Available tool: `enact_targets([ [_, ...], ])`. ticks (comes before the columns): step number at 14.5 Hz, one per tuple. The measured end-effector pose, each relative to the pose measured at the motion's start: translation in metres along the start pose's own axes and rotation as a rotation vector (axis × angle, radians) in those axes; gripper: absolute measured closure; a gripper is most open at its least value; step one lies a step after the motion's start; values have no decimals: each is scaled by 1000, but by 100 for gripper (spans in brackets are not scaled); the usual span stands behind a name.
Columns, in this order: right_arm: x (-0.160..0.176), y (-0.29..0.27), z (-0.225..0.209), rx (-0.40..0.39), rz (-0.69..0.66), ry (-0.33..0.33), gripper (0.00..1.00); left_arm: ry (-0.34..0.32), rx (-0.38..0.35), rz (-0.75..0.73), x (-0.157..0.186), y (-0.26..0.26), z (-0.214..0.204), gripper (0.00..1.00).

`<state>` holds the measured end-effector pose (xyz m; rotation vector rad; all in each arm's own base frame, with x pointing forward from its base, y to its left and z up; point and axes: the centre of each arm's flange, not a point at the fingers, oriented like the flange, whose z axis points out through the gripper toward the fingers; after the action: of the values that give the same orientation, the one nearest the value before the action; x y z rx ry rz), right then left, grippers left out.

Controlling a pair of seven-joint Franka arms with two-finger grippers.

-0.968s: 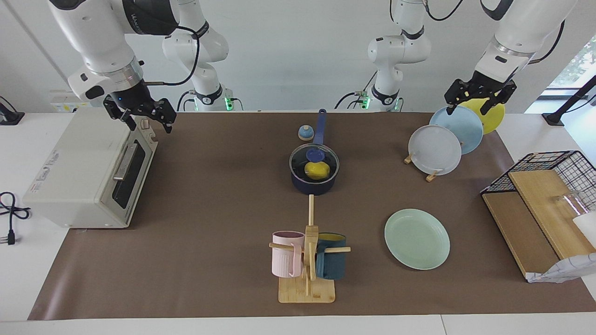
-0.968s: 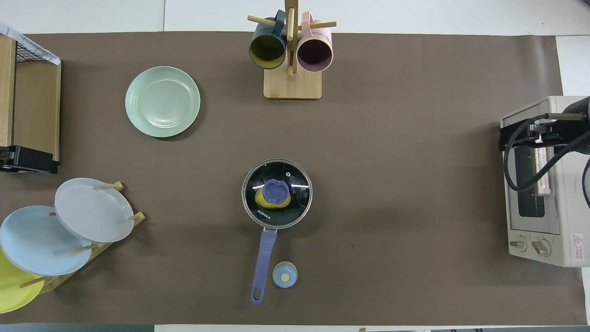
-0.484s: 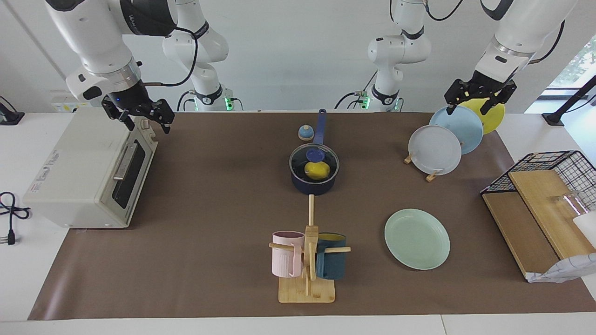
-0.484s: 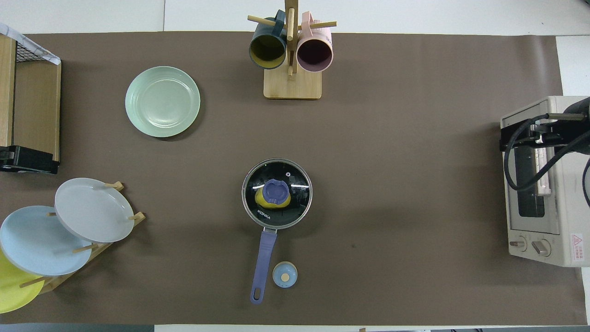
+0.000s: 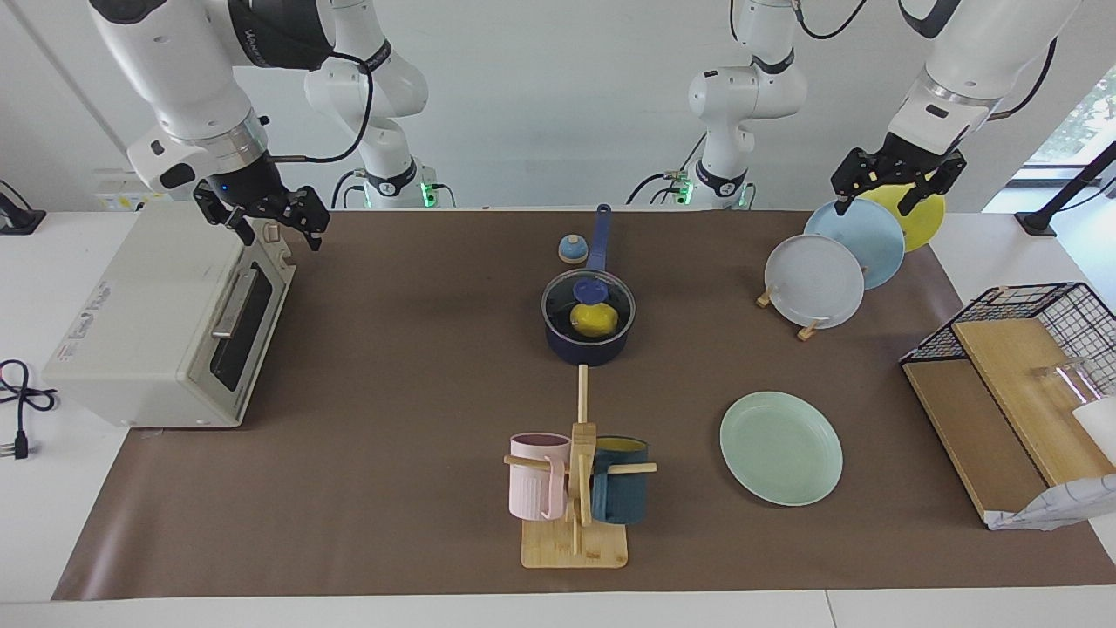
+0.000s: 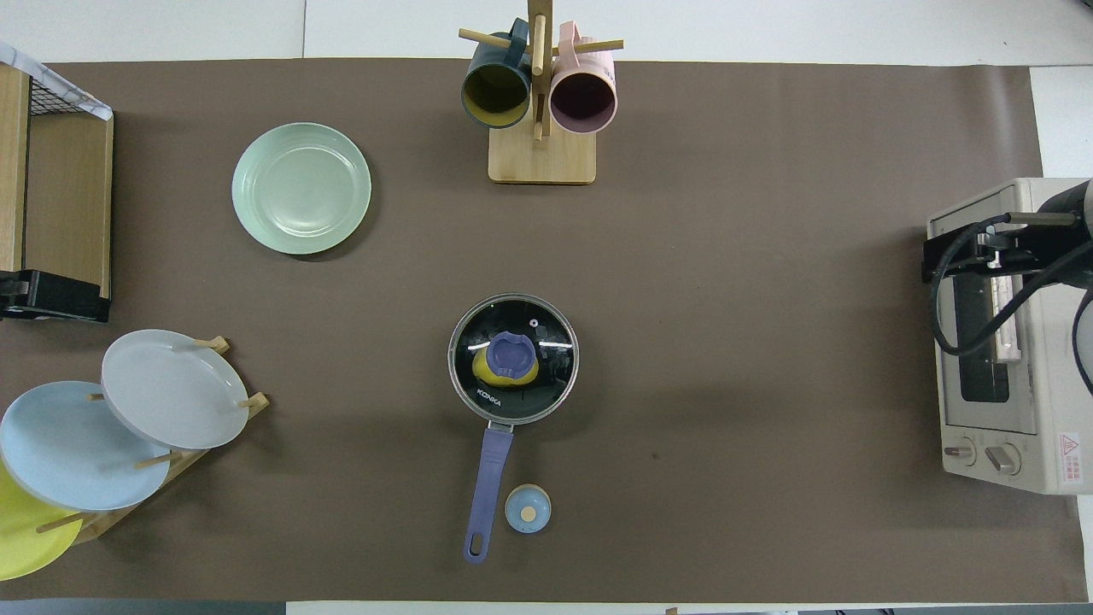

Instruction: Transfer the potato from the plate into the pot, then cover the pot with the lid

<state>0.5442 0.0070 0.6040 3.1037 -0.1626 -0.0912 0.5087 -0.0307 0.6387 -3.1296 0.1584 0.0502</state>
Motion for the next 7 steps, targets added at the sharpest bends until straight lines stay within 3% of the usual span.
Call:
enact_targets([
  [7, -3, 0, 2, -2, 0, -24, 0, 0, -1, 0, 0, 0, 0, 0],
])
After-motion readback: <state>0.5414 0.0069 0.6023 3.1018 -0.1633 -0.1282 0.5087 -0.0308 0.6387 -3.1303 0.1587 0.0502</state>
